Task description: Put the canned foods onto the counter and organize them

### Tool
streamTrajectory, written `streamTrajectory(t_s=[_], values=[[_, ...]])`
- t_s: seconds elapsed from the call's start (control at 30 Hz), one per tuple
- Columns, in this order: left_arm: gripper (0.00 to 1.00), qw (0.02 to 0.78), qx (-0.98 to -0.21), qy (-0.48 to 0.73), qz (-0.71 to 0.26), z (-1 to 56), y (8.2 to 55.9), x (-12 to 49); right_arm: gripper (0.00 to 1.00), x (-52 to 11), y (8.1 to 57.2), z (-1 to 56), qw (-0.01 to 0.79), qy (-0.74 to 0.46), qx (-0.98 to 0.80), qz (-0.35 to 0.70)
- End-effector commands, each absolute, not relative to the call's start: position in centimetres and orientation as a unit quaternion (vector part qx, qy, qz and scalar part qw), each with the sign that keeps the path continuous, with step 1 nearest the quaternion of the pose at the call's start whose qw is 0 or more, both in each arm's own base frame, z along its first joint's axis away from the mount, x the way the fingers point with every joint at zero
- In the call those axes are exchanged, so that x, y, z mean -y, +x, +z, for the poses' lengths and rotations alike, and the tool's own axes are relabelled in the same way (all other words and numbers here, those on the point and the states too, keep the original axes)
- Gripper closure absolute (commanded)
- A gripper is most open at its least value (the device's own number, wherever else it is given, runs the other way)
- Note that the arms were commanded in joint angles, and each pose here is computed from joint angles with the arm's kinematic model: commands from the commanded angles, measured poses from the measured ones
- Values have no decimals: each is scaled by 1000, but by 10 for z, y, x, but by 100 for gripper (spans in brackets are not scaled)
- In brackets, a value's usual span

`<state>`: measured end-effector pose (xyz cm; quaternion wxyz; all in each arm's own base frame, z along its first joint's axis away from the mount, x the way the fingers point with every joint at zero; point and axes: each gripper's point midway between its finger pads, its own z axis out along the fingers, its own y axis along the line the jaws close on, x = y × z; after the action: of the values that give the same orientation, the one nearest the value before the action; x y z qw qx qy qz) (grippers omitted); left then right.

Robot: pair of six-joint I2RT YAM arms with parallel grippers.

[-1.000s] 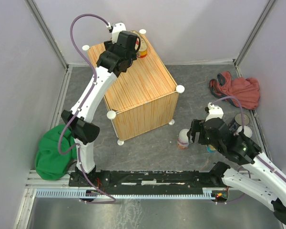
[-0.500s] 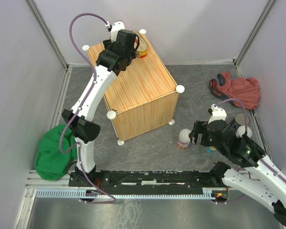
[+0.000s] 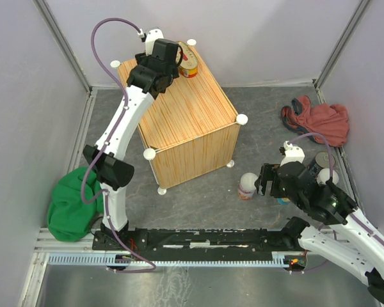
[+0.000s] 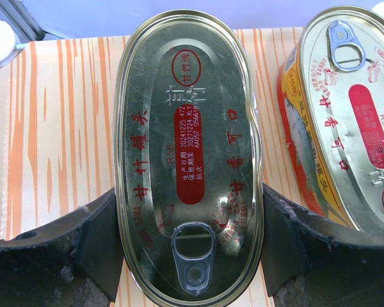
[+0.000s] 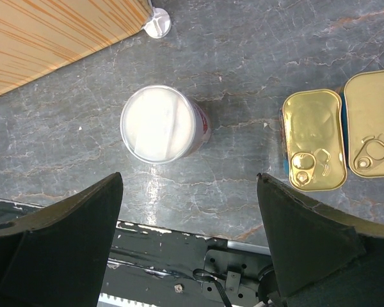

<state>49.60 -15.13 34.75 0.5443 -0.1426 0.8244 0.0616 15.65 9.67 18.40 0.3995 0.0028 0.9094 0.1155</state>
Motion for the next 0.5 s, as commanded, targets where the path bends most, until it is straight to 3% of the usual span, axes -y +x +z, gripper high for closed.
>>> streamTrajectory(t_s=[0.0, 0.23, 0.47], values=[[63, 585, -792, -170, 28, 386, 504, 144, 7, -97, 159, 191, 404, 0, -907, 115], [44, 579, -799, -160, 24, 379, 508, 147, 7, -99, 159, 190, 399, -6, -910, 114], [31, 576, -801, -162, 23, 377, 509, 147, 7, -100, 160, 190, 397, -11, -911, 110]])
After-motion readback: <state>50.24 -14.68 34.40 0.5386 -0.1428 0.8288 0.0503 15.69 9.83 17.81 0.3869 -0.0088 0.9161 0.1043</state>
